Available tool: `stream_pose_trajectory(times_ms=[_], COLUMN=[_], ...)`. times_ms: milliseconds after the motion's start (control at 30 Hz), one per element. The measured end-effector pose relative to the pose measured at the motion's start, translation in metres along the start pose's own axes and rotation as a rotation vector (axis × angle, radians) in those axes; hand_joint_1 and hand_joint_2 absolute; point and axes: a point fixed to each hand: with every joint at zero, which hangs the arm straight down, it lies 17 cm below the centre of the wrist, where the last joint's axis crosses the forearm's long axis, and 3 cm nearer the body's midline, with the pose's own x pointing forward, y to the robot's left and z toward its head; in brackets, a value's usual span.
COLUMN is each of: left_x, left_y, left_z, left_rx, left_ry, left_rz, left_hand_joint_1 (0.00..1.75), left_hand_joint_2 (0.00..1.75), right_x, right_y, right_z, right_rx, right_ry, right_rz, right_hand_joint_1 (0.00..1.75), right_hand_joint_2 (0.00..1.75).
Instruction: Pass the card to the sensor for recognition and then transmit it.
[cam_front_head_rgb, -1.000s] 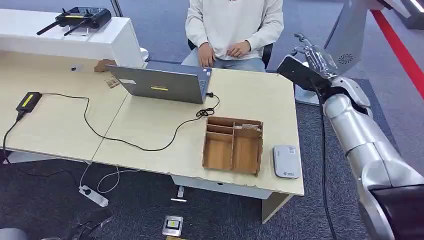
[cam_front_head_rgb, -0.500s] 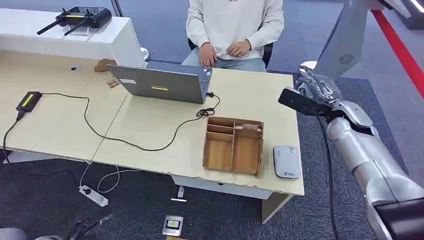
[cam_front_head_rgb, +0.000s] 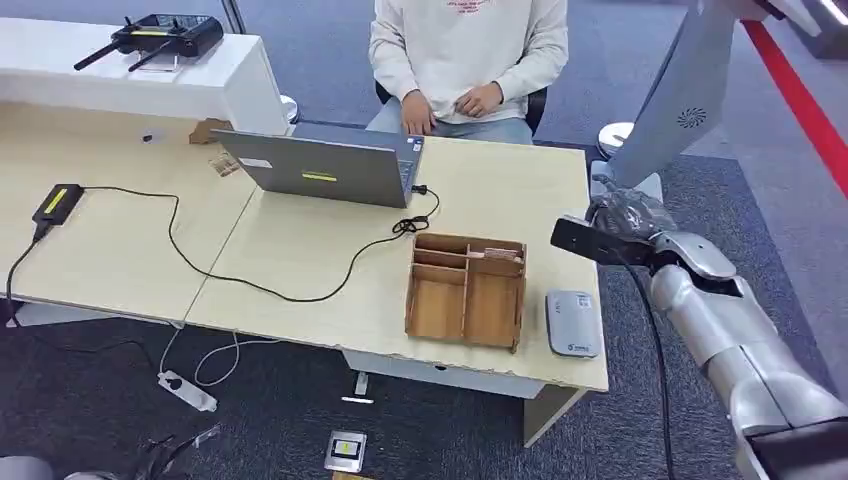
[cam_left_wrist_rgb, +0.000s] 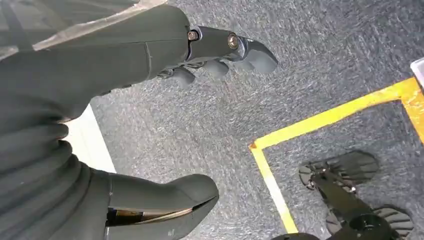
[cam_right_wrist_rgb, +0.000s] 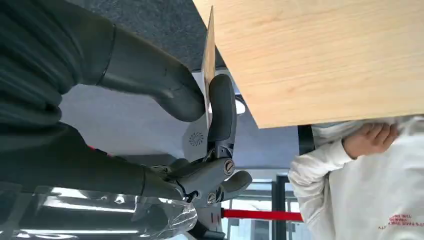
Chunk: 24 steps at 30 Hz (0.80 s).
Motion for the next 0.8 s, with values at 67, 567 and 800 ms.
stream_pose_trajectory(times_ms=[67, 567, 800], left_x=[0.004, -0.009, -0.015], left_y=[0.000, 0.012, 0.015], left_z=[-0.001, -0.014, -0.016], left_rx=[-0.008, 0.006, 0.017], left_ry=[-0.035, -0.038, -0.012], left_rz=[-0.014, -0.020, -0.012], left_hand_joint_1=[0.00, 0.00, 0.00], left_hand_joint_2=[1.75, 1.75, 1.75], right_x=[-0.003, -0.015, -0.016], right_y=[0.004, 0.019, 0.022], right_z=[0.002, 0.010, 0.011], right_rx=[0.010, 0.040, 0.050], right_ry=[0.002, 0.013, 0.013], right_rz=[0.010, 0.026, 0.035], right_hand_joint_1=[1.75, 1.75, 1.75], right_hand_joint_2=[1.75, 1.75, 1.75])
